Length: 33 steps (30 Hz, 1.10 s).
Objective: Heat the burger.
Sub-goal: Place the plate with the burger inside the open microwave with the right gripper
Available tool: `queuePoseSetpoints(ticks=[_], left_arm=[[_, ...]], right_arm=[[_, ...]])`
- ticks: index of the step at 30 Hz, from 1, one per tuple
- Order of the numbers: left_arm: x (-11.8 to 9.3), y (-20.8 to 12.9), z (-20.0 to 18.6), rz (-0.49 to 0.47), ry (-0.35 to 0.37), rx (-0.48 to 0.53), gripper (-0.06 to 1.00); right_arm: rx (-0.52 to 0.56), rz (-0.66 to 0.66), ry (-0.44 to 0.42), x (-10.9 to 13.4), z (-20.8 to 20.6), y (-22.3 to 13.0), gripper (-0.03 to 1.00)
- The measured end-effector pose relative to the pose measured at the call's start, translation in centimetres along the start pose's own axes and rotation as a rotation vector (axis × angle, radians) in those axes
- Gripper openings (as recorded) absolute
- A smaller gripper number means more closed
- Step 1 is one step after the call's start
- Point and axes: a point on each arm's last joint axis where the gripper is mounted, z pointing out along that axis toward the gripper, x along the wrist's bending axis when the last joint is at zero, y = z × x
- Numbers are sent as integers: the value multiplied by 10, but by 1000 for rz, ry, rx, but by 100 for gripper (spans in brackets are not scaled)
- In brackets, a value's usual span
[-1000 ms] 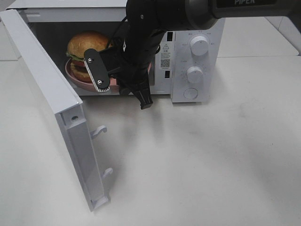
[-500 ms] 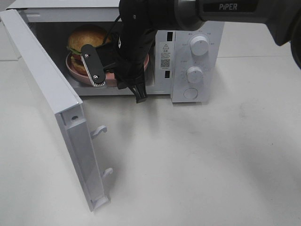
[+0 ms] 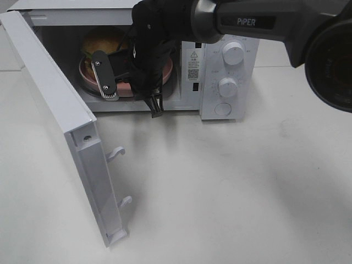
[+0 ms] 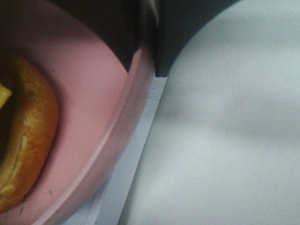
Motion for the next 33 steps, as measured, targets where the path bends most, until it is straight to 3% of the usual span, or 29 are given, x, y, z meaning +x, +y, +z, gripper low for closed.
queuePoseSetpoints(ticks=[22,27,33], left_arm=[[0,0,0,0,0,0,98],[0,0,0,0,0,0,98],[0,0,0,0,0,0,98]], right_arm=[[19,27,-9,-4,14,-16,11],[0,28,-47,-9,11,-14,17],[-36,34,-67,-12,8,-11,34]])
